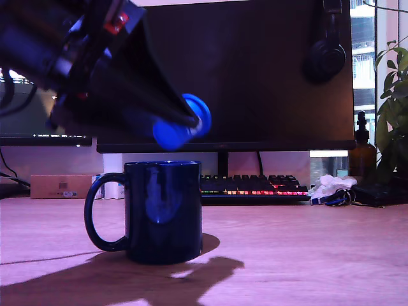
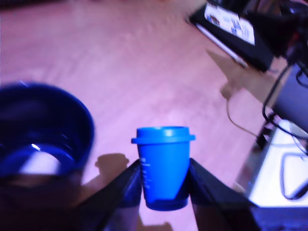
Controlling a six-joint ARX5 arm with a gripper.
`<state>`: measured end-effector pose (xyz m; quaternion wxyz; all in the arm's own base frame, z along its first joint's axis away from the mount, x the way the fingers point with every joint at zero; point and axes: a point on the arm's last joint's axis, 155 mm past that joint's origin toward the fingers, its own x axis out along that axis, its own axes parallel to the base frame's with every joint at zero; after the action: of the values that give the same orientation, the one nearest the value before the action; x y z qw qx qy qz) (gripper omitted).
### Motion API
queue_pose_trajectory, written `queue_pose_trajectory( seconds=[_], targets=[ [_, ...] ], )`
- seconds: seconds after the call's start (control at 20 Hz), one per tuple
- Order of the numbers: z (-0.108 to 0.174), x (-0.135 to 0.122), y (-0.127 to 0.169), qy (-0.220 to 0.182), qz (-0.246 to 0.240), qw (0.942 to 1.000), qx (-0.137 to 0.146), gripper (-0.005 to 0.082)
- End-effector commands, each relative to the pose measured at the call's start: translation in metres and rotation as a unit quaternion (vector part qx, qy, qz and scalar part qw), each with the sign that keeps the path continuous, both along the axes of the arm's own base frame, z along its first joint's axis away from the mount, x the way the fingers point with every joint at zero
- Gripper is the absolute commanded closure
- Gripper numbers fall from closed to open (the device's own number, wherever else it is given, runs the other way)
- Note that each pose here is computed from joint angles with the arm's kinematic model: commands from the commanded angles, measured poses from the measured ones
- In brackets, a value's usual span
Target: Pick up the coffee capsules on the table and drop them inside the coffee cup
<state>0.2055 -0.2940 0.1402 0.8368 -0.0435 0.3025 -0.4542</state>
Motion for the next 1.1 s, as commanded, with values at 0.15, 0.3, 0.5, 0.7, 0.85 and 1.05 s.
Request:
queue_pose_trajectory(
  seconds=[0.15,0.3,0.5,0.7,0.85,1.05],
  targets=[
    [0.023,0.031,0.011,-0.054,0.032,0.9980,0.006,0.0622],
    [0.014,0.043,0.020,-0.047,0.049,0.9974,0.023,0.0622],
    [0.008,0.058,0.022,-0.042,0.053,0.9963,0.053,0.0622],
    [-0.002,0.067,0.017,-0.016,0.040,0.9937,0.103,0.0622],
    [-0.012,0.068,0.017,0.007,0.034,0.9908,0.131,0.0622],
    [-0.026,0.064,0.019,0.027,0.029,0.9876,0.152,0.0622]
  ],
)
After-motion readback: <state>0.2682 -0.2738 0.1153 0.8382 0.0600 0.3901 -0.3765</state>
